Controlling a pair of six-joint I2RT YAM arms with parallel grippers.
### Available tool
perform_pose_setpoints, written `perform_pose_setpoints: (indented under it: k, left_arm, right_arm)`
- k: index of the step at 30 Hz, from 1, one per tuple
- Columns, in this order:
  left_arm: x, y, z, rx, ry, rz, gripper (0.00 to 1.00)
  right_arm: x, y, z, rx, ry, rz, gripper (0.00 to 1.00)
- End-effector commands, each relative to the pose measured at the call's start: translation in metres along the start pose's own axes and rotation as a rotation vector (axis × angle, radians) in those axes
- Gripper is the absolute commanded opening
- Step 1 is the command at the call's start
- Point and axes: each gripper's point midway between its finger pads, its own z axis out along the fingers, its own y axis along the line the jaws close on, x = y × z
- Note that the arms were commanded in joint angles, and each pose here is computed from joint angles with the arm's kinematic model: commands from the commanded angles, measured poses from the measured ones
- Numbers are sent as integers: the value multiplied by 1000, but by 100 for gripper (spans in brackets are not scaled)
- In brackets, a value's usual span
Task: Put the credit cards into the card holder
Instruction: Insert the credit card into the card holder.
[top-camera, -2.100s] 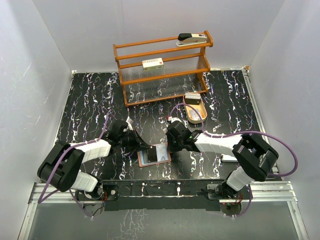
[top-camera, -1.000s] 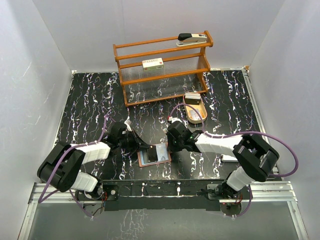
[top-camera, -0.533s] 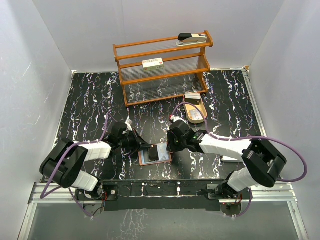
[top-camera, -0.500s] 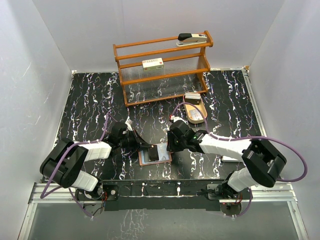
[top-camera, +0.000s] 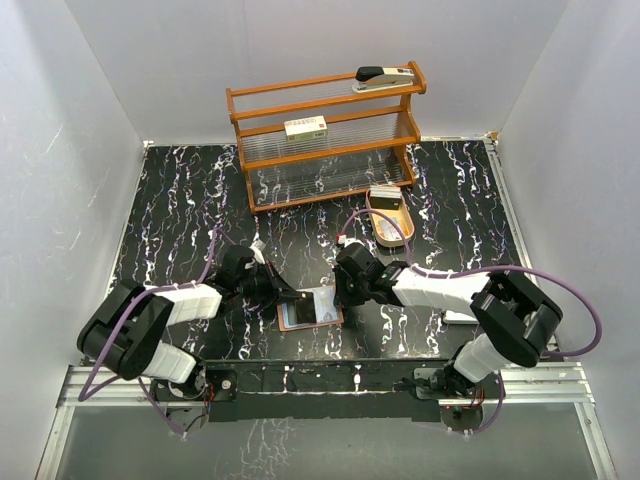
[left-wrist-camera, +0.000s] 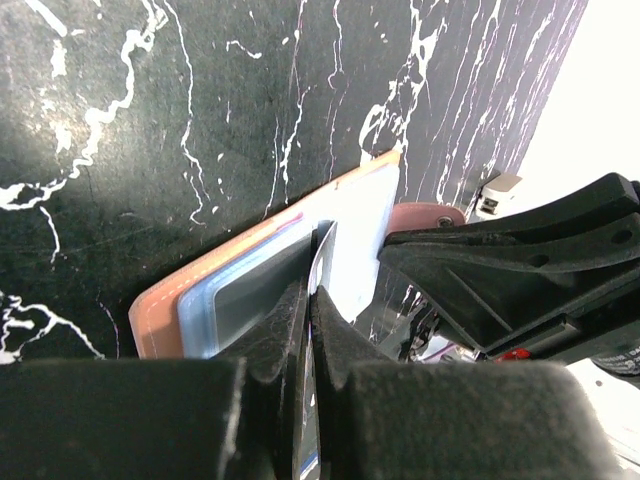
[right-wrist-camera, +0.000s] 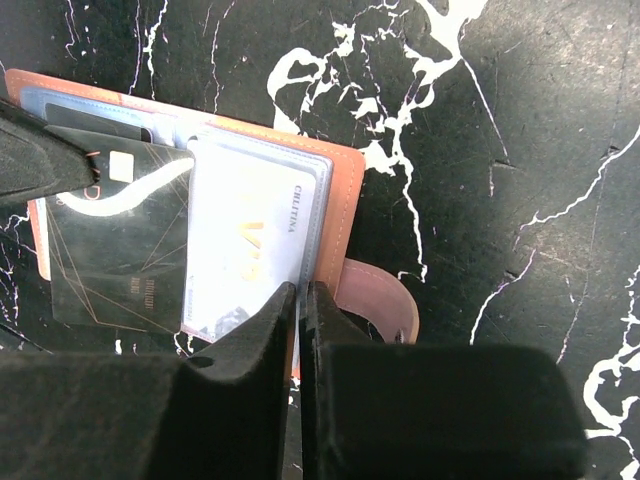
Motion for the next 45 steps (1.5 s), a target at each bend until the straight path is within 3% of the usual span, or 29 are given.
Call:
perform_pose_setpoints:
  k: [1, 11, 24, 45]
  left_arm:
    - [9, 3, -8, -18, 33, 31, 0]
    - [9, -1, 0, 17, 52, -7, 0]
    - [-5, 7, 10, 1, -20, 17, 0]
    - [-14, 13, 4, -49, -49, 213, 0]
  right_arm:
    - [3, -9, 5, 36, -13, -12, 3]
    - [5, -10, 7, 37, -9, -13, 2]
    - [8, -10, 7, 29, -5, -8, 2]
    - [13, -15, 6, 36, -2, -7, 1]
